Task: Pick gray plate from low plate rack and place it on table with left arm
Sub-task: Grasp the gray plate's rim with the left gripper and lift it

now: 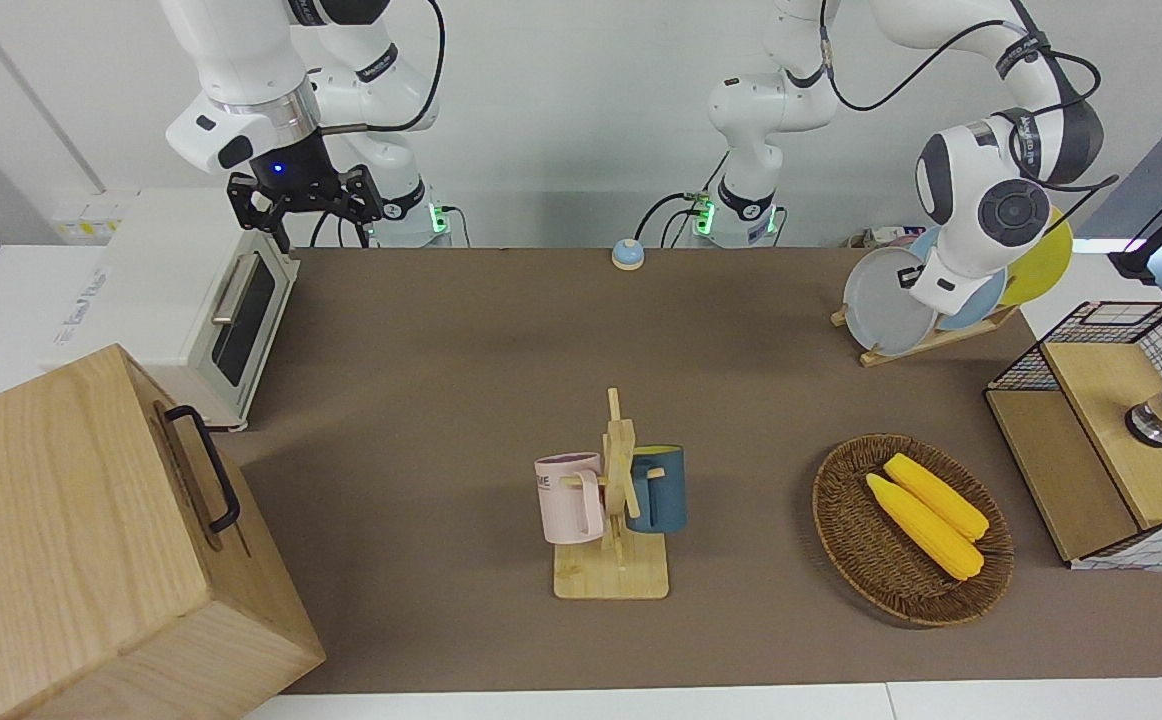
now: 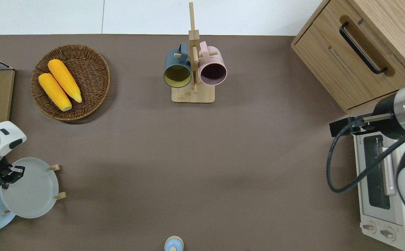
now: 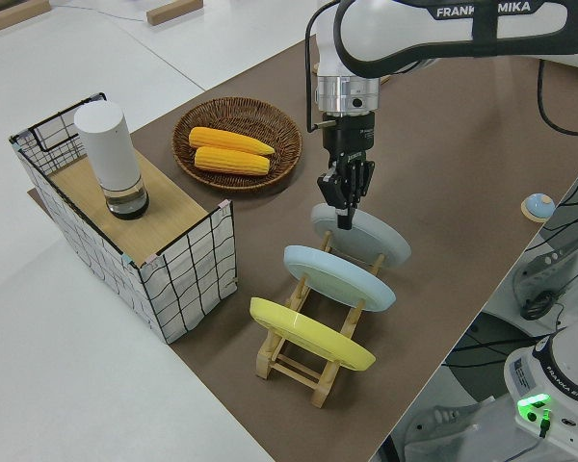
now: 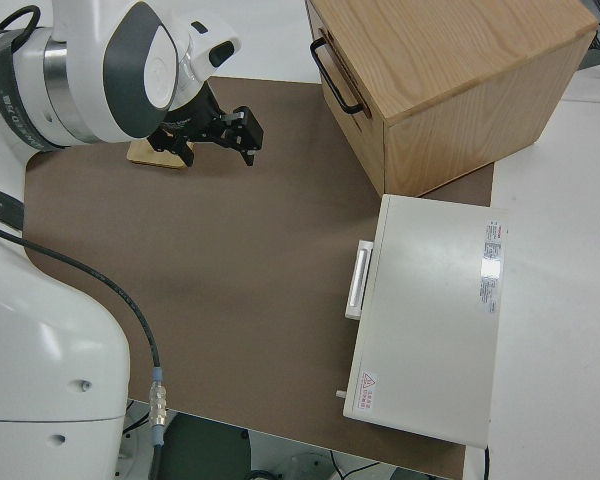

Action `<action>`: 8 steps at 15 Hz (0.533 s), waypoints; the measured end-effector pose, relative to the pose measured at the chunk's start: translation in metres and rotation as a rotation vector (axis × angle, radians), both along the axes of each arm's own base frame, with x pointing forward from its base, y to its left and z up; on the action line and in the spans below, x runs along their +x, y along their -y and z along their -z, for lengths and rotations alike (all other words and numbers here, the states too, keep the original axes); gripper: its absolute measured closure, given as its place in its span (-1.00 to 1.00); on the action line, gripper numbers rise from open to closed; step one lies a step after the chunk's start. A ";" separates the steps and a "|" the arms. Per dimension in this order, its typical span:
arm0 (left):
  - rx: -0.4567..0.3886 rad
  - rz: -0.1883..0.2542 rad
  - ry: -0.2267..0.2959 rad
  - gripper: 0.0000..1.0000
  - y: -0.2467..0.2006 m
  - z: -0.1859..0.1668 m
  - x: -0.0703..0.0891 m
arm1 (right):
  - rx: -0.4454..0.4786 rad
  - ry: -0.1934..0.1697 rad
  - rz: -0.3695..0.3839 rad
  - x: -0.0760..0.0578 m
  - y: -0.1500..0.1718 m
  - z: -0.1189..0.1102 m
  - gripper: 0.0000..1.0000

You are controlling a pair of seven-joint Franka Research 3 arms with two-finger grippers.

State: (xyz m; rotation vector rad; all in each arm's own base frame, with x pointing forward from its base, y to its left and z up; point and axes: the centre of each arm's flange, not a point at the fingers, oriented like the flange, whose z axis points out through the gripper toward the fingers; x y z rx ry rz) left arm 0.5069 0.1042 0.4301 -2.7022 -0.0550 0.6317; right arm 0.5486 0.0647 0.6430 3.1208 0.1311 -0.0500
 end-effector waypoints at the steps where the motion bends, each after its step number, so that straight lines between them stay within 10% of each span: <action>1: 0.000 0.001 0.001 0.82 0.001 -0.001 0.000 | 0.000 0.000 0.000 0.000 0.000 0.000 -0.97; 8: 0.004 -0.002 0.019 0.82 0.001 -0.013 0.003 | 0.000 0.000 0.000 0.000 0.000 0.000 -0.97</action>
